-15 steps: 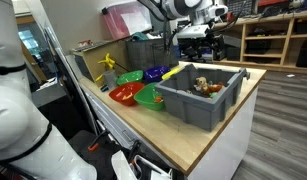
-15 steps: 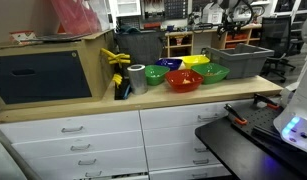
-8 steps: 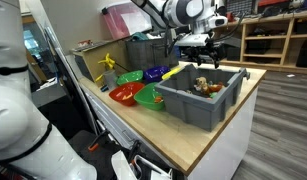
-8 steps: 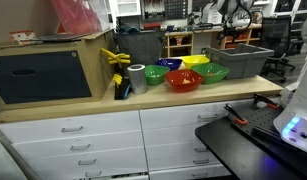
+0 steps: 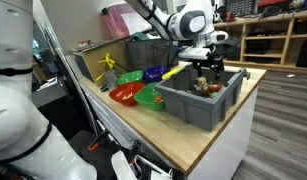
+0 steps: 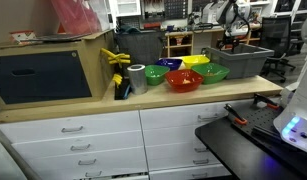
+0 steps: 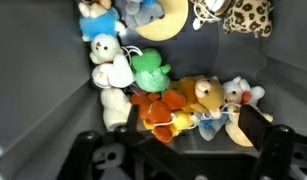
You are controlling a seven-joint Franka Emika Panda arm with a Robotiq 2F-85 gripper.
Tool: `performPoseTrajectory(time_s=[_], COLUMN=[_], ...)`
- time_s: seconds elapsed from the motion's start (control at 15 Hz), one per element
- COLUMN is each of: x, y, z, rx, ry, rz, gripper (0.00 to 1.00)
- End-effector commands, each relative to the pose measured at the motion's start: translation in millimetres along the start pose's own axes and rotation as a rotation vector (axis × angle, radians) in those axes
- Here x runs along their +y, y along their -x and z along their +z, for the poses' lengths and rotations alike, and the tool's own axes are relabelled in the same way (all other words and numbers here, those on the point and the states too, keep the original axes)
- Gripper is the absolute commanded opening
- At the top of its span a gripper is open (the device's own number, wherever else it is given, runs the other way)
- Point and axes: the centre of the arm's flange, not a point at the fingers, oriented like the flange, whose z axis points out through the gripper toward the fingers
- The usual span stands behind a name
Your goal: Remove the brown toy from the grey bucket and put it in the yellow bowl
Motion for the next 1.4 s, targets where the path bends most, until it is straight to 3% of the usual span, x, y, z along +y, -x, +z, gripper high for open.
performPoseTrajectory(time_s=[0.0,0.47,1.33], x=[4.8,3.9,-1.6], y=[-12.4,-24.7,-13.5], z=[11.8,22.8,68.8], rx=[0.011,0.011,-0.086], ry=[-0.023,-0.067,-0.094], rz=[0.052,0.124,0.240], gripper=[1.00,1.00,1.00])
